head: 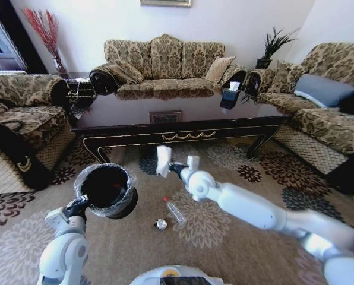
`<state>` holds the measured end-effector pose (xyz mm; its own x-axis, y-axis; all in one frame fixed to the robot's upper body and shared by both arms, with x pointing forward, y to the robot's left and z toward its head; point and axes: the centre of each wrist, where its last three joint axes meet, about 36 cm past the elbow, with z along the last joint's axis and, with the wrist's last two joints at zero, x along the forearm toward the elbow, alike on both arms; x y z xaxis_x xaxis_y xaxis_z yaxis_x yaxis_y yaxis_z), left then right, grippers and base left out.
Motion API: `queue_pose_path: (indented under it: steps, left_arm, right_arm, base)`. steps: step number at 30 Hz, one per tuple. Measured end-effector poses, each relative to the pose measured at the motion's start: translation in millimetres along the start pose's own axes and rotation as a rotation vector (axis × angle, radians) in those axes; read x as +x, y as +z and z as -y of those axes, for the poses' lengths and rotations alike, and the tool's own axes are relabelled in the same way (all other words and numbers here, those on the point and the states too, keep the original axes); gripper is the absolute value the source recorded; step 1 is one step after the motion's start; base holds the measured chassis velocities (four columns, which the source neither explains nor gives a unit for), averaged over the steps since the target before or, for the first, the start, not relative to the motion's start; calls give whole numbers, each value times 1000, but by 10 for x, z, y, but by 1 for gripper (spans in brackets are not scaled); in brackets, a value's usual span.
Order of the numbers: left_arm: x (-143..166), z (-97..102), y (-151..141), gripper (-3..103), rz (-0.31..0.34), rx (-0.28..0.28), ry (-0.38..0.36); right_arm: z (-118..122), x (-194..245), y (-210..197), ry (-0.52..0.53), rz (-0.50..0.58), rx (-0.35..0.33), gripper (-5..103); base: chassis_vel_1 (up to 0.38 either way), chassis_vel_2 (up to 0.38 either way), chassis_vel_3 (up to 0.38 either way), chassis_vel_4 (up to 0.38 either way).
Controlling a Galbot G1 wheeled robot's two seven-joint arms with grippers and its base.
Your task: Move to the front of the table and pick up the trash from the floor, then place it into the trash bin.
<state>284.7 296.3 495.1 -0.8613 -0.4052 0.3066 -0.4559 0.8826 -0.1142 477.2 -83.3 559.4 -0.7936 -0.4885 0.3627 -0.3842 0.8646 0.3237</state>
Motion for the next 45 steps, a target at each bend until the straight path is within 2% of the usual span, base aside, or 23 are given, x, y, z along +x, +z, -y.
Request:
queue_pose_path:
  steps: [4, 7, 14, 17, 28, 32, 37, 45]
  left_arm:
    - [-20, 1, 3, 3, -1, 2, 0]
    - [-32, 4, 2, 3, -1, 5, 1]
    - [-34, 15, 0, 3, -3, 7, 6]
    - [-29, 18, -7, 3, -1, 7, 7]
    - [-29, 23, -20, 3, 2, 11, 10]
    - [-30, 26, -19, 3, 2, 15, 10]
    - [-34, 19, -24, 3, 4, 16, 8]
    - [-31, 7, -32, 3, 6, 15, 6]
  right_arm:
    - [-172, 35, -40, -57, -3, 2, 0]
    - [-303, 54, 76, -120, -6, 27, 0]
    - [-508, 20, 230, -185, -7, 50, 0]
    - [-692, -25, 178, -221, 0, 55, 0]
    - [-1199, 83, -70, -306, -26, 30, 0]
    - [-1523, 225, -65, -327, -95, 16, 0]
    - [-1572, 164, 154, -321, -126, 45, 0]
    - [-1478, -34, 367, -283, -110, 80, 0]
  base:
    - [0, 0, 0, 0]
    - [0, 0, 0, 0]
    - [0, 0, 0, 0]
    - [0, 0, 0, 0]
    - [0, 0, 0, 0]
    - [0, 0, 0, 0]
    - [0, 0, 0, 0]
    - [0, 0, 0, 0]
